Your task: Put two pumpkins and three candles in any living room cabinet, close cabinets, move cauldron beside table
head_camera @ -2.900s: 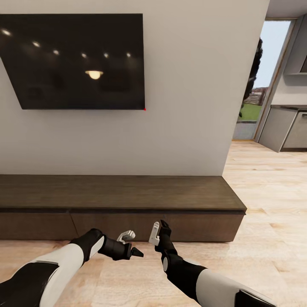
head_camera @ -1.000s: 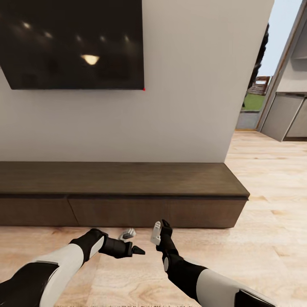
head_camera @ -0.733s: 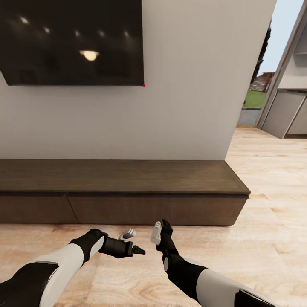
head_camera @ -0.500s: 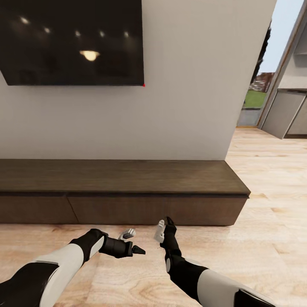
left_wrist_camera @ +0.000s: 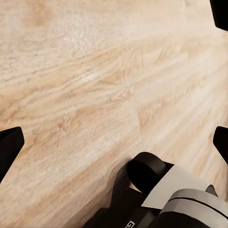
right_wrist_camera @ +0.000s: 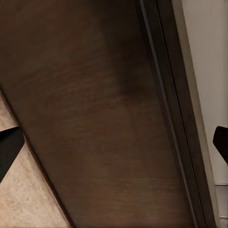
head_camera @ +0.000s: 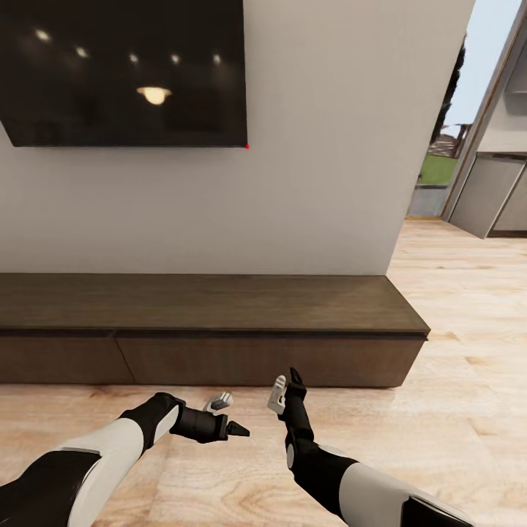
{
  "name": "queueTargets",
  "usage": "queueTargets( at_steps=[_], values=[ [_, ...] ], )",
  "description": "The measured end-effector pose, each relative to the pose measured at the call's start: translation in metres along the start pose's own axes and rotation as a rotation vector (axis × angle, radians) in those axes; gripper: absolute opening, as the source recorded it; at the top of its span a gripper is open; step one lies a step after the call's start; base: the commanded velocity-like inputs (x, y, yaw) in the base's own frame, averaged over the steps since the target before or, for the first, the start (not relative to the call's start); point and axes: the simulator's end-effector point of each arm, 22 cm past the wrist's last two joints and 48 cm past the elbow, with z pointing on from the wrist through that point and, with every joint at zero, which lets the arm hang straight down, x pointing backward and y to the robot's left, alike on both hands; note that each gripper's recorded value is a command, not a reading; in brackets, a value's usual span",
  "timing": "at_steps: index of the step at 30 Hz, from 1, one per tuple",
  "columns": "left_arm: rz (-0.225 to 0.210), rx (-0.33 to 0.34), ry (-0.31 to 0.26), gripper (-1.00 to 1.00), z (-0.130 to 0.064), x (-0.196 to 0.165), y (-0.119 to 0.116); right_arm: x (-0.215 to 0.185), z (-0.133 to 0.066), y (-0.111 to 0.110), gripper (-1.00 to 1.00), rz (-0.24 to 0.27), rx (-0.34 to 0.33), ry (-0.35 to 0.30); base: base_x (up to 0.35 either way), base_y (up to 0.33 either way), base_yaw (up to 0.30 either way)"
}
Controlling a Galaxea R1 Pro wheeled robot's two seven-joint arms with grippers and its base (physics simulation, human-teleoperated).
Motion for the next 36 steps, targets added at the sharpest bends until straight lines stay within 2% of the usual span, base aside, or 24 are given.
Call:
queueTargets(
  at_steps=[36],
  values=[
    [-0.014,0.009,-0.021,1.00,-0.0001,-0.0046,-0.0020,0.0003,-0.0004,0.0056,1.00,-0.002,-0.022,-0.003,0.001,0.000,0.000]
  ],
)
